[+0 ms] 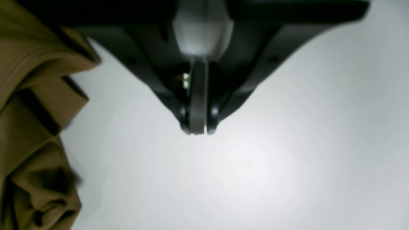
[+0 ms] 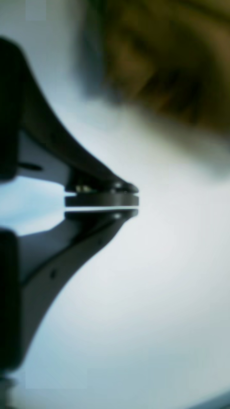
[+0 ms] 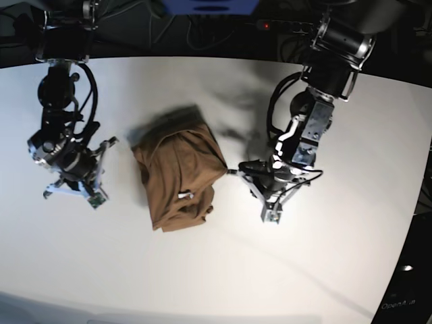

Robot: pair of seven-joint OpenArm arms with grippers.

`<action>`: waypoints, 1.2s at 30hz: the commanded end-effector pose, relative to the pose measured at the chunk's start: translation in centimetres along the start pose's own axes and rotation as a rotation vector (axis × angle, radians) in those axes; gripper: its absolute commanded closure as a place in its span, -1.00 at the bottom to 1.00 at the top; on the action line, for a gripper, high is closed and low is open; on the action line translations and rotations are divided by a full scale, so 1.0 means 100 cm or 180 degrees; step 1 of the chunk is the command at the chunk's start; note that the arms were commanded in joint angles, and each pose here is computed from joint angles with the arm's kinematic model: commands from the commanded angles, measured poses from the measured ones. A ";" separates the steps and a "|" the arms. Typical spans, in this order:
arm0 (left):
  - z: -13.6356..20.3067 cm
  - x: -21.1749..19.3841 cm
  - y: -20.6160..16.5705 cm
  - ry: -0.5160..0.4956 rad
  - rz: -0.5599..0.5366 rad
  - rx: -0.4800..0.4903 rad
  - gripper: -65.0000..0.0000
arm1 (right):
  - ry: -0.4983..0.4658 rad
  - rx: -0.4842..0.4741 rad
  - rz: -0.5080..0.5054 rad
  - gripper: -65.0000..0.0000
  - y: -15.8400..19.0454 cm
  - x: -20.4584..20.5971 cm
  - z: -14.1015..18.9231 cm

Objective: Fold the T-shirt properly
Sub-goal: 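Withdraw the right arm and press the bundle's side with the left gripper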

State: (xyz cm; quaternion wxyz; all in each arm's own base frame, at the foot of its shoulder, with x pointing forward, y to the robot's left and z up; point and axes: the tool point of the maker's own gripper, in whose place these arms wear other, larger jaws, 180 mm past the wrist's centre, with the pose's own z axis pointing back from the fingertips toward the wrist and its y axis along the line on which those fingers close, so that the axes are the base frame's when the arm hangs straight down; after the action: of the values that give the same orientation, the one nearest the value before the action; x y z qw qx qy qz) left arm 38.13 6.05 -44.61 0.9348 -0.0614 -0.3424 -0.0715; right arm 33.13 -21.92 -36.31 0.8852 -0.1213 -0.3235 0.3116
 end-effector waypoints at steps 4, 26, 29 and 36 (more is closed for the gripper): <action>-0.015 -0.001 -0.003 0.0185 0.0021 0.0006 0.94 | 0.0053 -0.0333 -0.0168 1.00 -0.038 -0.026 0.020; -0.046 0.042 -0.104 -0.0222 -0.0715 -0.0335 0.94 | 0.0814 -0.1431 -0.1426 1.00 -0.066 -0.220 0.145; -0.044 0.055 -0.104 -0.0436 -0.0709 -0.0343 0.94 | 0.0976 -0.1527 -0.1586 1.00 -0.059 -0.244 0.161; -0.038 0.081 -0.118 -0.0822 -0.0686 -0.0430 0.94 | 0.0928 -0.1654 -0.1749 1.00 -0.040 -0.265 0.182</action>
State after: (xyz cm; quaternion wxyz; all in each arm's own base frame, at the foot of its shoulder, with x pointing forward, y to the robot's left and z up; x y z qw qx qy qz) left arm 43.35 -5.47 -43.62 0.8783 -0.0820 -0.4340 -0.1830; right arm 7.85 -40.73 -34.91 0.9172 -0.2758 -0.2837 -0.0478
